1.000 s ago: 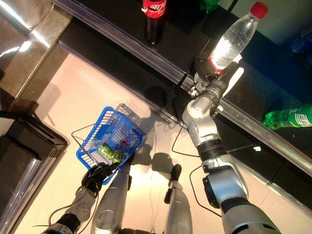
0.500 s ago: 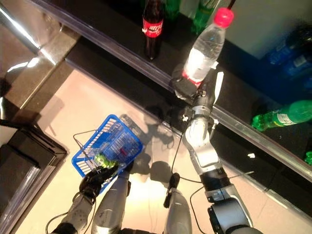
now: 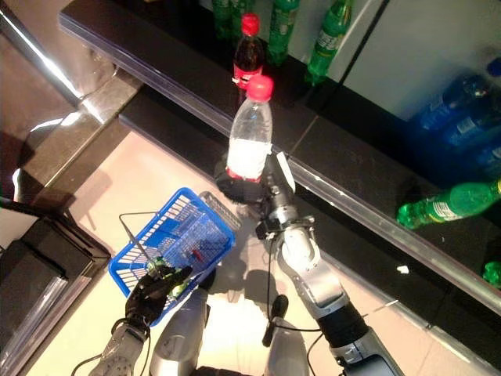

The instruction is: Pick up the drink and place into the basket.

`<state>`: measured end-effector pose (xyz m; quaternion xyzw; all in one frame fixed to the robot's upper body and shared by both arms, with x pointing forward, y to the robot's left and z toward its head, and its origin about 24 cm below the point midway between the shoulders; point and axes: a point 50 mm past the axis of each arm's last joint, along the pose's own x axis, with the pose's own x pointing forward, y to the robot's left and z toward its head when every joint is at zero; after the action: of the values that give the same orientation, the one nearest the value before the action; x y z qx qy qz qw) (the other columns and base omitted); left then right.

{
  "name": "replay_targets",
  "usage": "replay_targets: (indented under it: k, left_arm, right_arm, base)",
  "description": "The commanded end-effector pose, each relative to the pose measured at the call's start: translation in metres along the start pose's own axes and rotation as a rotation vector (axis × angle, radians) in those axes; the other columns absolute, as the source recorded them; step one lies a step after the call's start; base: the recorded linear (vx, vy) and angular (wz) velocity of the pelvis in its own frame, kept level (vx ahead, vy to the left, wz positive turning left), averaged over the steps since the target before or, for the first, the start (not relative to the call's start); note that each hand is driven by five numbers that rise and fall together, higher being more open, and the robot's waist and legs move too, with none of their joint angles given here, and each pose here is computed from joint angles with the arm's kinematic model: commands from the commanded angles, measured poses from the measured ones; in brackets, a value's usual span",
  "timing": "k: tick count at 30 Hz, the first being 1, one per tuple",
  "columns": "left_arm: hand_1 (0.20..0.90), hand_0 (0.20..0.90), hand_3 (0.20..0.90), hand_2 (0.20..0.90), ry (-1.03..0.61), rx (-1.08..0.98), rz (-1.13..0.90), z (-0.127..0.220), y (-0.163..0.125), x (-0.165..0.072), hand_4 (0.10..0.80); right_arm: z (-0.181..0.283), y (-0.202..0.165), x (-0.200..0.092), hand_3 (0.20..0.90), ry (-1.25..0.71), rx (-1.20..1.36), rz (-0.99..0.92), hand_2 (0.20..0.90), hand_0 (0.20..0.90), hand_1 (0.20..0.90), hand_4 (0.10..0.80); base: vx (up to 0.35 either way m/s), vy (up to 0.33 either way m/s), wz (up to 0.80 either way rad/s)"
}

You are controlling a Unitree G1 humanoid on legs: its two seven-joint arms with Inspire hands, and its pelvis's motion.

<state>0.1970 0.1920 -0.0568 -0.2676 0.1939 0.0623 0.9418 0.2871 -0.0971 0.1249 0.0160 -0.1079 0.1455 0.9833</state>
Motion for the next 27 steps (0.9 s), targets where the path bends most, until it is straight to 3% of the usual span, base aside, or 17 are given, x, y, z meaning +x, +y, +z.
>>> replay_targets:
  k: [1, 14, 27]
  left_arm:
    - [0.300, 0.300, 0.200, 0.300, -0.258, 0.121, -0.329, 0.053, -0.048, -0.015, 0.100]
    - [0.300, 0.300, 0.200, 0.300, -0.405, 0.227, -0.637, 0.093, -0.093, -0.036, 0.100]
    - [0.300, 0.300, 0.200, 0.300, -0.414, 0.221, -0.953, 0.112, -0.130, -0.053, 0.100]
  right_arm:
    - [0.069, 0.027, 0.002, 0.200, -0.348, 0.137, 0.107, 0.300, 0.300, 0.300, 0.100]
    - [0.017, 0.051, 0.016, 0.200, -0.140, 0.148, 0.028, 0.300, 0.300, 0.300, 0.100]
    - [-0.045, 0.066, 0.014, 0.200, 0.112, 0.017, 0.006, 0.300, 0.300, 0.300, 0.100]
  base:
    - [0.096, -0.011, 0.30]
    - [0.039, -0.023, 0.19]
    - [0.060, -0.026, 0.16]
